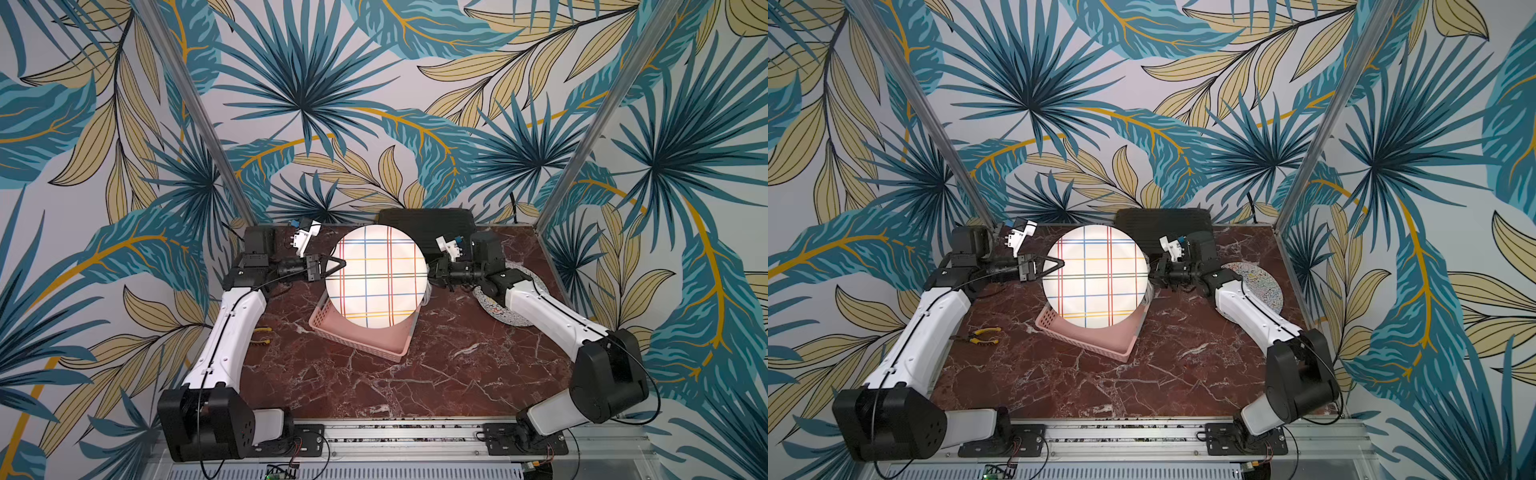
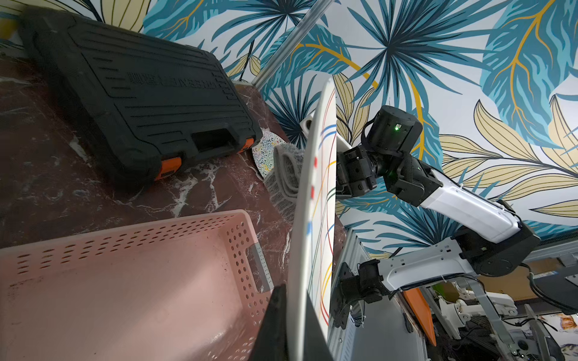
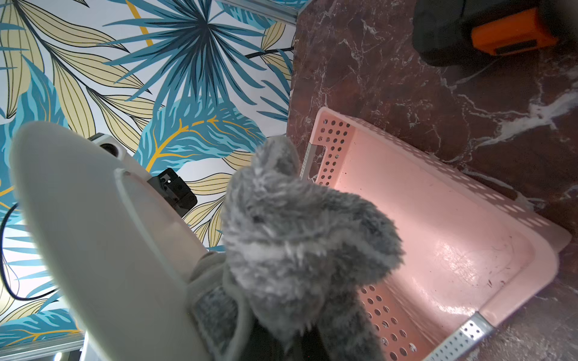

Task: Wipe the wet plate dry
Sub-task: Wipe the plate with towel.

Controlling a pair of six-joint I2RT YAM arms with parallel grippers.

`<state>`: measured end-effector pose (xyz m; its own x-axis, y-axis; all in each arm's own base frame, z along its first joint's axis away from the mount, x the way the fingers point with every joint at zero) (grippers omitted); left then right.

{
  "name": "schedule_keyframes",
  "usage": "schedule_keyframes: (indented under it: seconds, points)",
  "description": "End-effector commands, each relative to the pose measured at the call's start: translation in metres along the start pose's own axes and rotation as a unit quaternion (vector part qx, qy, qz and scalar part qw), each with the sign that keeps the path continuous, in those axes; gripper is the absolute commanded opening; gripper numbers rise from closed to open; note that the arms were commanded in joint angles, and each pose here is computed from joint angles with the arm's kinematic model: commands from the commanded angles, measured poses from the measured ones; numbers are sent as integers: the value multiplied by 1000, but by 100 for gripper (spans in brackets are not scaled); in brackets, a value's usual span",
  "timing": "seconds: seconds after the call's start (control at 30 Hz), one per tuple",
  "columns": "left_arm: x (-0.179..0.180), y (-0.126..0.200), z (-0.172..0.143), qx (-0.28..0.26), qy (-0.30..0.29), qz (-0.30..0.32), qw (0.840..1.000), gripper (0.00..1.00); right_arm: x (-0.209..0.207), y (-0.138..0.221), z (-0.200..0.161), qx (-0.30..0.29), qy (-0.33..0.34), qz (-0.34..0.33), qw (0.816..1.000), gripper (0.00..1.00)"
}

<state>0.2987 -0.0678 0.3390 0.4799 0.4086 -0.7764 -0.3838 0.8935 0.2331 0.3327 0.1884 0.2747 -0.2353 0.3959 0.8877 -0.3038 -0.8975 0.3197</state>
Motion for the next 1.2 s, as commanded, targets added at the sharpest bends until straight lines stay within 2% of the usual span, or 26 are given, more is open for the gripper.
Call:
schedule_keyframes:
  seconds: [0.0, 0.23, 0.43, 0.57, 0.7, 0.97, 1.17]
  points:
    - [10, 0, 17, -46, -10, 38, 998, 0, 22, 2, -11, 16, 32, 54, 998, 0]
    - [18, -5, 26, -55, 28, 32, 998, 0, 21, -3, -19, 12, 48, 39, 998, 0]
    - [26, -9, 24, -48, 64, 26, 996, 0, 36, -10, -30, -8, 121, 8, 993, 0]
    - [28, -10, 24, -40, 74, 17, 996, 0, 35, -17, -39, -32, 172, -41, 984, 0]
    - [28, -11, 24, -42, 77, 20, 996, 0, 36, -19, -48, -78, 206, -54, 974, 0]
    - [33, -13, 24, -37, 100, 17, 994, 0, 45, -25, -71, -131, 262, -72, 953, 0]
    - [32, -14, 25, -32, 97, -2, 995, 0, 51, -32, -75, -169, 308, -103, 931, 0]
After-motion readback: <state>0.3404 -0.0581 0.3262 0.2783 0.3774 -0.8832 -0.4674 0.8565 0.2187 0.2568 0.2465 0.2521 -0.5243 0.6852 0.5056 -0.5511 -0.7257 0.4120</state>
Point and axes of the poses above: each gripper's point midway between its finger pads, its own y axis back along the fingers, its own x axis along the line the jaws close on, z = x × y, the point moved 8 cm from there along y, back along the fingers, and after that the axes turned 6 degrees about y, right-handed, at the moved point
